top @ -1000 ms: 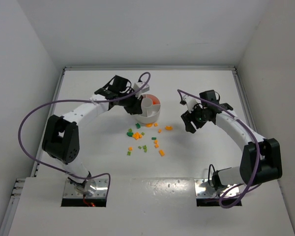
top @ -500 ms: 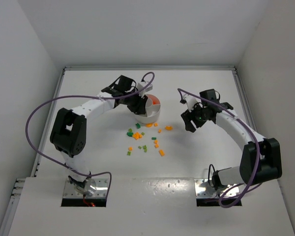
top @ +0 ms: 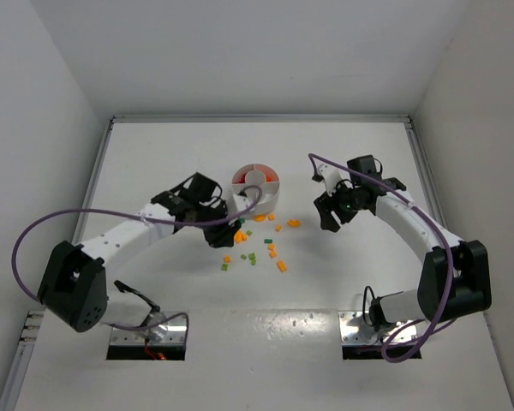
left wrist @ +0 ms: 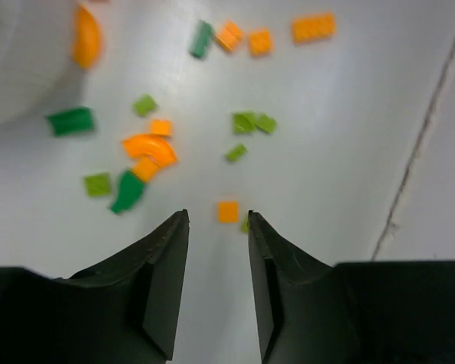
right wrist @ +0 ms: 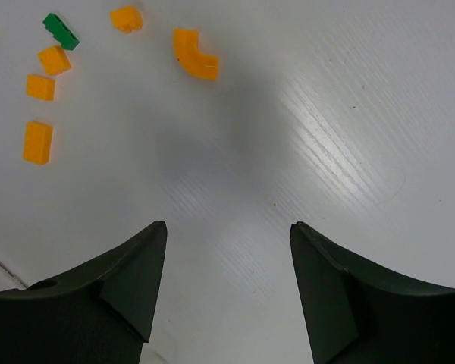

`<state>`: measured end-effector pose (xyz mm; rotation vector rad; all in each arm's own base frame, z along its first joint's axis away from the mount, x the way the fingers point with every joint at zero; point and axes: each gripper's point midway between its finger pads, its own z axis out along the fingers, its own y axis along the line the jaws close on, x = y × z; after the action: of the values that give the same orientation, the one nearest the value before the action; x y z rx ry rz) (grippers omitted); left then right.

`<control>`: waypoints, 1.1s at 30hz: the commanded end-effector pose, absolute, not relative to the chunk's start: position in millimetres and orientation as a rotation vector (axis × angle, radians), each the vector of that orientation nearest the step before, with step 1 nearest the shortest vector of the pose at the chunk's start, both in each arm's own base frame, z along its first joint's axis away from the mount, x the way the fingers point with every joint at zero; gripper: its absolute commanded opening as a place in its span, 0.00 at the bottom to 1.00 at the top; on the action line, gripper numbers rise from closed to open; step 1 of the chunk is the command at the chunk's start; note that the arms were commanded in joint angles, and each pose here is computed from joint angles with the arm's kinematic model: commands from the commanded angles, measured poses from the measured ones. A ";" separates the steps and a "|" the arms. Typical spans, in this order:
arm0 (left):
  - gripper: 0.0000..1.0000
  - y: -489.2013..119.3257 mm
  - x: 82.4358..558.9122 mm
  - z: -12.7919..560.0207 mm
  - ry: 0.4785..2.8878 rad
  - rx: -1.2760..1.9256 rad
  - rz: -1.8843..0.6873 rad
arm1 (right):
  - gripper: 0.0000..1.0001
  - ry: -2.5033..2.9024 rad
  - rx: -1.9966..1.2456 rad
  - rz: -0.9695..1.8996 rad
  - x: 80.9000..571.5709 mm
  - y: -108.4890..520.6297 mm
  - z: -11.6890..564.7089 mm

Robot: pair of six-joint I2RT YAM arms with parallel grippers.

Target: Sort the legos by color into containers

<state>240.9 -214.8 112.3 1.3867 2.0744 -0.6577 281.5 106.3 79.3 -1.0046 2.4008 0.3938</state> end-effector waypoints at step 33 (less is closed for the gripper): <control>0.46 -176.7 176.5 6.2 1.734 2.086 -0.513 | 0.67 2.346 -1.041 0.438 290.8 115.5 88.5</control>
<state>161.4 -171.4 2.3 2.0997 1.7746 -0.5246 278.5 110.1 74.7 -1.0271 2.4062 0.4318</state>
